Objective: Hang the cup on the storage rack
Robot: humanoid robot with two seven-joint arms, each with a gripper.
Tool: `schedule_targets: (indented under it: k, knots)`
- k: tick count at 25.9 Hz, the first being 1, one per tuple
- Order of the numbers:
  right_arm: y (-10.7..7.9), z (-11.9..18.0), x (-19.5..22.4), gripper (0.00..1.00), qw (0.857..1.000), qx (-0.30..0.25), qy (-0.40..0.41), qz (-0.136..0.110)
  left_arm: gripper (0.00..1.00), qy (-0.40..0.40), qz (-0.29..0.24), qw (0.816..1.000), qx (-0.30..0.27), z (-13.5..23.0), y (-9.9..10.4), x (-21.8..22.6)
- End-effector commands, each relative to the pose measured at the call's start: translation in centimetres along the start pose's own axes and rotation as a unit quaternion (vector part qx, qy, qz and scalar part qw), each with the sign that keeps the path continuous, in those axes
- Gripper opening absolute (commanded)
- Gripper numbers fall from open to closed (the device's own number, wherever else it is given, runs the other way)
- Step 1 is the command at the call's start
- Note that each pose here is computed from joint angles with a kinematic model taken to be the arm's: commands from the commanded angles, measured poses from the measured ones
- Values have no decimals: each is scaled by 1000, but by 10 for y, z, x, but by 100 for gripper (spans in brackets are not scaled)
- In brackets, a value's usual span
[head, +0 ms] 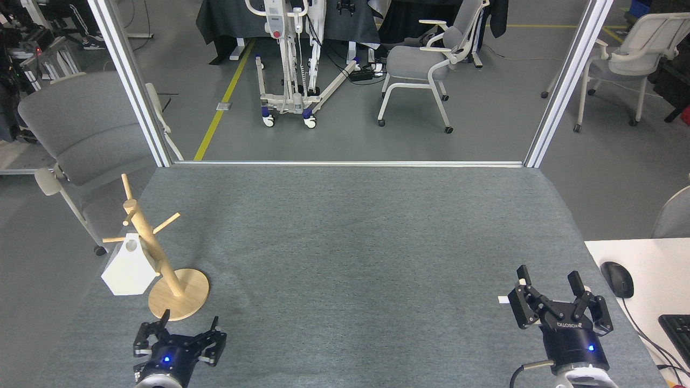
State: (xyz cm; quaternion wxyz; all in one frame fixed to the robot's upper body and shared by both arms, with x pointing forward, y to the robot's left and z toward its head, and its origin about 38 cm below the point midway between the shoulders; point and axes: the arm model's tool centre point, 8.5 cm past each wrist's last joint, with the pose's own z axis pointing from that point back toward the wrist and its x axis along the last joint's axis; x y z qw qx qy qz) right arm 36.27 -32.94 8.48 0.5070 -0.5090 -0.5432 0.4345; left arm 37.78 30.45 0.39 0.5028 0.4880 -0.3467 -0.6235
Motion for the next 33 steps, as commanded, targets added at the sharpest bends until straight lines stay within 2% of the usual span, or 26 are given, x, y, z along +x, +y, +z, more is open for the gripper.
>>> schedule_targets:
  k: [1,4,6,8,10,13,14,17,21,33]
  knots:
    - [0,-1,0,100,1000,2,-1,0,98,-51,27,996,65,-13,45,53]
    - [-4,-5,2,100,1000,-4,-3,-1,98,-93,43,987,122,-19,89,92]
    - [-6,-6,2,100,1000,-6,-3,-1,98,-93,74,981,152,-24,119,102]
    - [-6,-7,3,100,1000,-7,-4,-1,98,-87,81,977,175,-31,146,107]
    - [-6,-8,4,100,1000,-8,-4,-2,98,-71,82,975,192,-34,163,106]
    - [-4,-9,3,100,1000,-5,-3,-4,98,-54,86,971,215,-27,177,98]
    - [-3,-10,4,100,1000,-5,-3,-5,98,-52,86,970,220,-21,176,96]
    - [-3,-11,5,100,1000,-4,-5,-5,98,-58,87,973,205,3,149,104]
    - [-2,-12,7,100,1000,-3,-6,-6,98,-71,83,972,208,16,144,115]
    - [2,-12,10,100,1000,2,-7,-10,98,-74,83,972,206,17,143,116]
